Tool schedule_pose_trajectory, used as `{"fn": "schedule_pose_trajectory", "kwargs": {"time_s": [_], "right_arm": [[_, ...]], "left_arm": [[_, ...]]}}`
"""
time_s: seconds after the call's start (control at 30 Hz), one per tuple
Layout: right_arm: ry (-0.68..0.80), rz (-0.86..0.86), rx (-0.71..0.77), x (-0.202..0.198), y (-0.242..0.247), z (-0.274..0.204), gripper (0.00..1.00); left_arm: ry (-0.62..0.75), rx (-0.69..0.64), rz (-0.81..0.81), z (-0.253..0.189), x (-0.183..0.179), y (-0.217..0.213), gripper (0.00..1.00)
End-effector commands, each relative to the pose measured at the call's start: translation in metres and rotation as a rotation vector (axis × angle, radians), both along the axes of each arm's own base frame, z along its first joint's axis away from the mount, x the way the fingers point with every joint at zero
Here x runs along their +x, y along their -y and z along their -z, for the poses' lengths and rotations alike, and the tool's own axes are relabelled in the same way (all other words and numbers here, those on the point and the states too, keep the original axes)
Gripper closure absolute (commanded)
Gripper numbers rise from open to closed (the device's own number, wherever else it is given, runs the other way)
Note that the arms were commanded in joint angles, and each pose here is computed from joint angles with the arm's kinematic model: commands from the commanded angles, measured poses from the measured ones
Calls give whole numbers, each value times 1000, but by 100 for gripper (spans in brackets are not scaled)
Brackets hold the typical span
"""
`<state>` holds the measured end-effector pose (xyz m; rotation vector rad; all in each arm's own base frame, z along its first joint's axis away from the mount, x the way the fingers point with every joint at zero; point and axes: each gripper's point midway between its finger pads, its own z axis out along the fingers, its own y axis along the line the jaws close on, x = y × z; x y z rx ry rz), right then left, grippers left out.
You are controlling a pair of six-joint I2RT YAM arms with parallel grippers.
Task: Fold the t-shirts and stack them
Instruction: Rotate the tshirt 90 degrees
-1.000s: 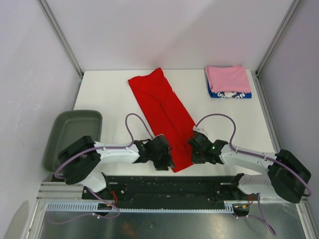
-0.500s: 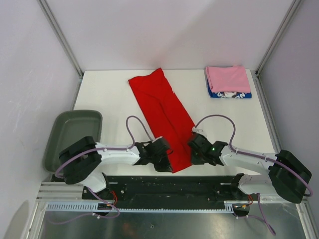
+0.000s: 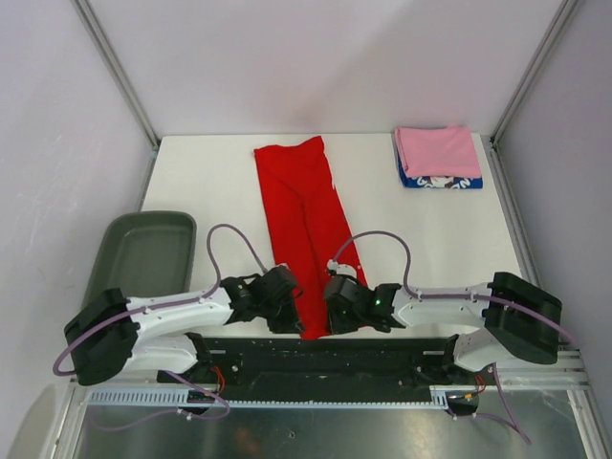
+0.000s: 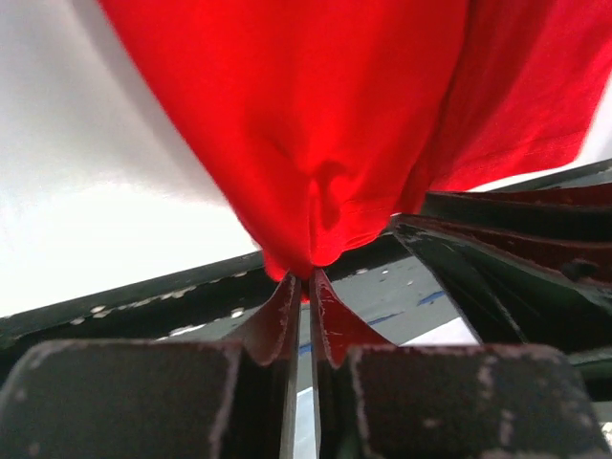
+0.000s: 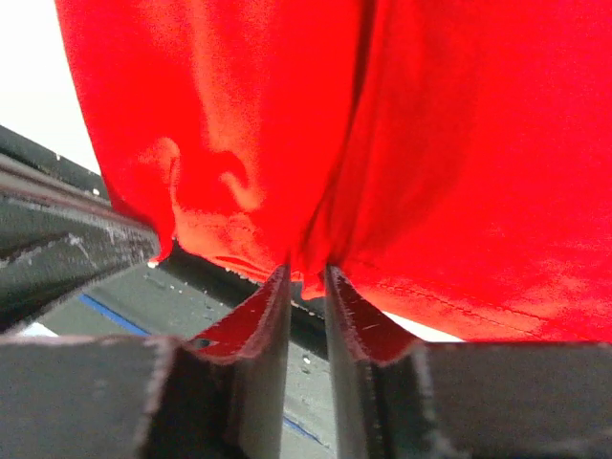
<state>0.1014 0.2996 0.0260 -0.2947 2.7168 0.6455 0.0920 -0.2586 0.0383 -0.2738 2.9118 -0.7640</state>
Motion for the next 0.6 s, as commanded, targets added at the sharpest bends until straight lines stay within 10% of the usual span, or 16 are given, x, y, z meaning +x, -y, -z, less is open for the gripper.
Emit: {"fn": "schedule_pose_trajectory", "kwargs": {"time_s": [0.0,0.2,0.57], "right_arm": [[-7,-45,-10,-10,0,-7,68],[64,32,-20,-1,40,-48,55],[44,303,-58,38,132,-44,60]], "left_arm": [[-22,51,47,8,-16,-24,91],[-26,38,47,7,-19,-27,91],[-35,31,48,7,-20,-26,91]]}}
